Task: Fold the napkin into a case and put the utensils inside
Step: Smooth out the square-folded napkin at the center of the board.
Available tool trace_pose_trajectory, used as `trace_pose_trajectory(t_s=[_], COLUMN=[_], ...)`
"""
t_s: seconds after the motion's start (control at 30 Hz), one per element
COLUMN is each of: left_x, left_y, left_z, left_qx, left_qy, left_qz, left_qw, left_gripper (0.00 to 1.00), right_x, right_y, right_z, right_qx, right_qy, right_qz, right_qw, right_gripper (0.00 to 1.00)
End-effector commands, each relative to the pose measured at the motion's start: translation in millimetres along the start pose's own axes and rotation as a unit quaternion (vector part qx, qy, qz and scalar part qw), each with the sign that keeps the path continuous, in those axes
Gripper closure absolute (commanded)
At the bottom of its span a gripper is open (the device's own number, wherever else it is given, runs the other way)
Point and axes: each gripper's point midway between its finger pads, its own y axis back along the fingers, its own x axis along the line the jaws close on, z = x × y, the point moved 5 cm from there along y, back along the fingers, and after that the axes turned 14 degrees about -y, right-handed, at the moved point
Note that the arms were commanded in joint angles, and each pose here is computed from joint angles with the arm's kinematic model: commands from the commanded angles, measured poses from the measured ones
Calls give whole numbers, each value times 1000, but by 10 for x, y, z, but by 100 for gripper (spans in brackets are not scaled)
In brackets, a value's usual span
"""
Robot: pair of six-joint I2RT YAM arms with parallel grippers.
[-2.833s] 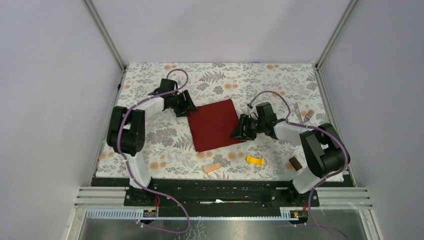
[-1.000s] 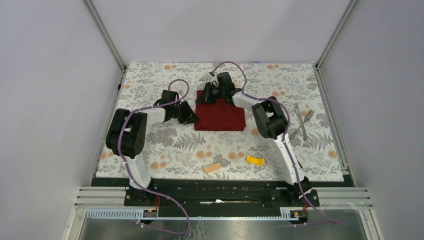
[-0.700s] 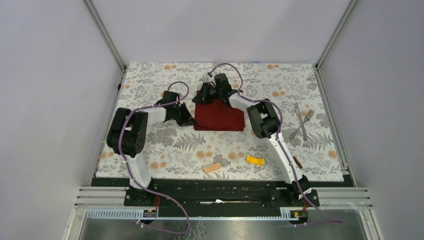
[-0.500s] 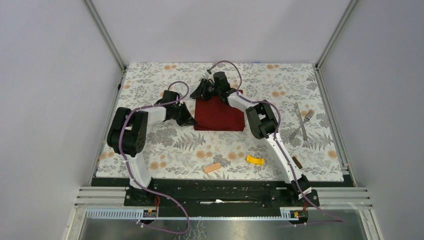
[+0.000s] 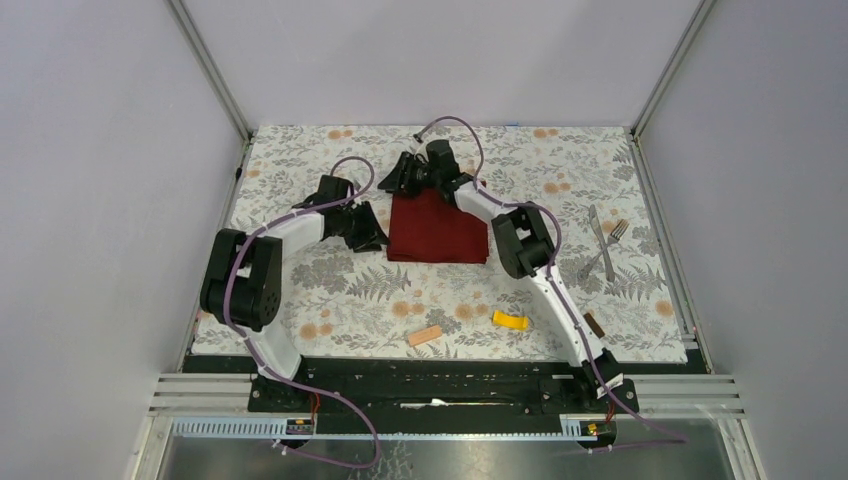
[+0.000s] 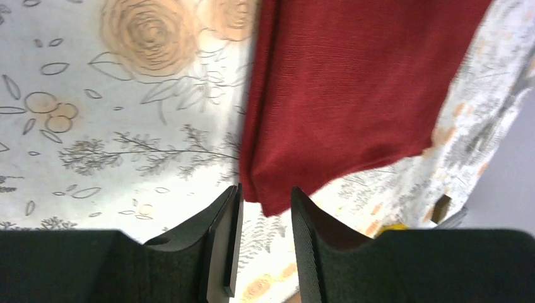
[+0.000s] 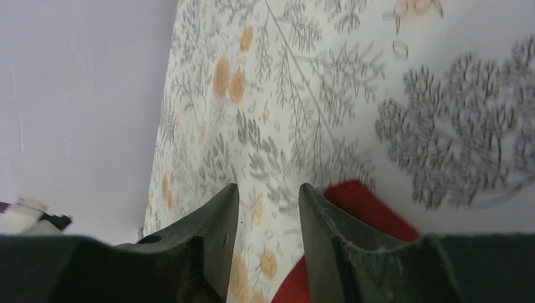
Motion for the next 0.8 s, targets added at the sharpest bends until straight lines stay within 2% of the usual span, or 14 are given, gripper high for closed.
trace_pose_trajectory(t_s=[0.0, 0.1, 0.17, 0.3, 0.4, 0.5, 0.67, 0.77], left_x=[-362, -419, -411, -385, -238, 20, 305, 364], left_y=[274, 165, 73, -52, -147, -264, -329, -329], left_z=[281, 290, 262, 182, 62, -131, -440, -628], left_qx=[-50, -42, -31, -19, -1, 32, 56, 68], left_qy=[-37, -35, -31, -23, -19, -1, 19, 35], left_qz=[-79, -108, -113, -135, -104, -41, 13, 15], left_qw=[995, 993, 993, 990, 994, 999, 998, 997], left_gripper=[60, 64, 69, 74, 75, 77, 79, 81], right_x=[838, 926, 902, 780, 662, 488, 276, 214], right_y=[416, 573, 640, 810, 1017, 1257, 1700, 1971], right_z=[167, 44, -63, -280, -374, -505, -607, -655], right_qx=[-11, 3, 19, 46, 52, 59, 55, 55], right_qy=[36, 16, -4, -54, -96, -122, -106, -33], right_qz=[25, 31, 30, 46, 65, 62, -4, -100], right_qw=[999, 999, 999, 996, 992, 989, 993, 993], right_gripper=[51, 51, 51, 54, 57, 57, 49, 44])
